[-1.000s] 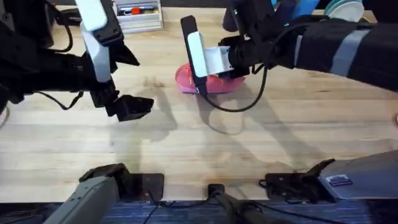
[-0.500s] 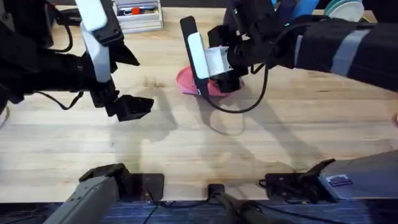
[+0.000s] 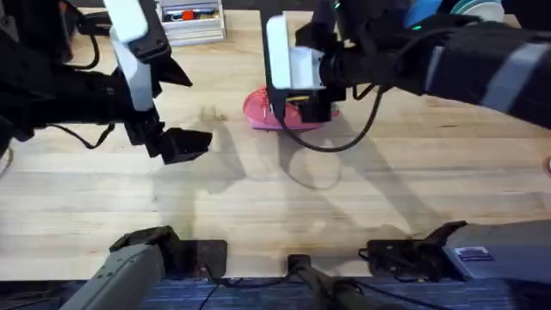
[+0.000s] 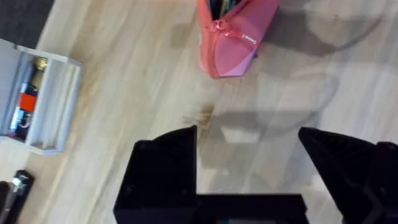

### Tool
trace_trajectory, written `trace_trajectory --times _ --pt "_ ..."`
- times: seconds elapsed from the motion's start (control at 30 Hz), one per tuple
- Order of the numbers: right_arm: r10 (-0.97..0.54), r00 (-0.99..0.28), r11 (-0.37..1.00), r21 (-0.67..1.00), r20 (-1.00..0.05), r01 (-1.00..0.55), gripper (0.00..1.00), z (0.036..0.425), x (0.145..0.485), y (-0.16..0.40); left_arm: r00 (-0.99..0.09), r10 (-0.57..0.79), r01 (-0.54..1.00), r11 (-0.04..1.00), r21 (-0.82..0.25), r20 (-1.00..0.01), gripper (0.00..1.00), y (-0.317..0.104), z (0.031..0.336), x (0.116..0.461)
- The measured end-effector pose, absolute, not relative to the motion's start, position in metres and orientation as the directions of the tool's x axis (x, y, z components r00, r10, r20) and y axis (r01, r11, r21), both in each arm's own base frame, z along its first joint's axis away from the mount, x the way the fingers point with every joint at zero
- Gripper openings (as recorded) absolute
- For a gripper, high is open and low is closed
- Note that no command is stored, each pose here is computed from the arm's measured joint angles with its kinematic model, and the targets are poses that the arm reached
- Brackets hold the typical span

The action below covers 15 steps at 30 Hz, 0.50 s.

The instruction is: Unzip the bag, pick up the pens from the table one at a time and place them inside, then zip the bag closed.

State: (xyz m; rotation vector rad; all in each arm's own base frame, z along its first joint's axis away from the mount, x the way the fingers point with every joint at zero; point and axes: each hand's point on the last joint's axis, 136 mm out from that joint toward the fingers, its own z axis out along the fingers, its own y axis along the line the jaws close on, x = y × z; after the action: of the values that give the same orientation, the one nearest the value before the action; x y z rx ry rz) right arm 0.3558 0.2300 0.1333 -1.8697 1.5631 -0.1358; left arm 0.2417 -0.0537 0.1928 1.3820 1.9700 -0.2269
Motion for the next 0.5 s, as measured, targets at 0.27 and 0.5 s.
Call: trace_trajectory --times 0.27,0.5 --pt "-0.866 0.159 0.157 -0.559 -0.475 -0.814 0.997 0.177 0.354 0.229 -0.174 0.755 0.884 0.403 0.237 -0.632 0.993 -0.050 0.181 0.260" --pt "-0.817 0.073 0.292 -0.519 -0.572 -0.803 0.997 0.199 0.352 0.229 -0.102 0.723 0.933 0.308 0.187 -0.684 0.993 -0.061 0.156 0.279"
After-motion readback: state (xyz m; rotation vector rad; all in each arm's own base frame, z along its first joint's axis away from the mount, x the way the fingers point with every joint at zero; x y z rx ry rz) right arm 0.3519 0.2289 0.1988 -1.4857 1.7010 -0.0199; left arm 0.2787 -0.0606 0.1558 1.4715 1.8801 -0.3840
